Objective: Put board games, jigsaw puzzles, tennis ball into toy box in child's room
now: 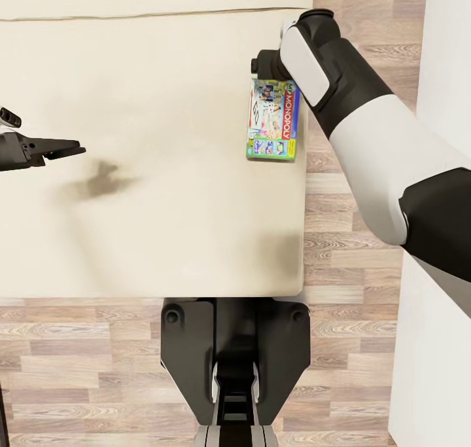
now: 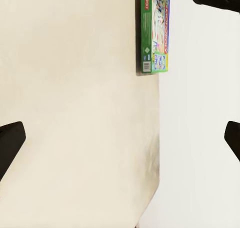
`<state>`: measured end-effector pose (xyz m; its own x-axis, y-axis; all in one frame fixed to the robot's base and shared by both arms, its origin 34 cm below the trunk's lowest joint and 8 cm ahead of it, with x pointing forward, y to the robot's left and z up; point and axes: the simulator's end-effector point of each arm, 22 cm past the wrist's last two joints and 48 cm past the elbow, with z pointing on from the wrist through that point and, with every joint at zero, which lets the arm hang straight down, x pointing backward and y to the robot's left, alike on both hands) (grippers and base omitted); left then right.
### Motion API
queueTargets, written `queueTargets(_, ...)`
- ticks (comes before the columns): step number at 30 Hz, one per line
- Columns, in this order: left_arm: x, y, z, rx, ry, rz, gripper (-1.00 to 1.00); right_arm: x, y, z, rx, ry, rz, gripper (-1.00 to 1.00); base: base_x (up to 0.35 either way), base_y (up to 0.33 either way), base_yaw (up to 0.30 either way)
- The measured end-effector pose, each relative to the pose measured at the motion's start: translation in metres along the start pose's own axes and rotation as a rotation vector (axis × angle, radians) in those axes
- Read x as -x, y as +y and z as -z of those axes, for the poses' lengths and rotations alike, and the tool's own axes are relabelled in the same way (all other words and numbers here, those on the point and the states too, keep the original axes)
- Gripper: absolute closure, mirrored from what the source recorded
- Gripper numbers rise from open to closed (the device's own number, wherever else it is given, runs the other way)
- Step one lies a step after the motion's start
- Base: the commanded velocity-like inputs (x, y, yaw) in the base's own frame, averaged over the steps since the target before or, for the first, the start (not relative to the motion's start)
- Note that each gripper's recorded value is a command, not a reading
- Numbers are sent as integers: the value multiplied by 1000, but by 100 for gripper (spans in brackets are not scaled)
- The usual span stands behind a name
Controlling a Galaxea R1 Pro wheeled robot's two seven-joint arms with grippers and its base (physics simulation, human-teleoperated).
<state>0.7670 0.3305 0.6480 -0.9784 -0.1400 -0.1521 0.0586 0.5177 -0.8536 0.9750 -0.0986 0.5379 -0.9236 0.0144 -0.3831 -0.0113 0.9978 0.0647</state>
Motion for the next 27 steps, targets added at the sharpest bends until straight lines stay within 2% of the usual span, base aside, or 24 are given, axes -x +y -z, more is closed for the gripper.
queueTargets(27, 0, 0, 0, 0, 0, 0, -100, 1, -1, 0, -3, 1, -1, -100, 0, 0, 0)
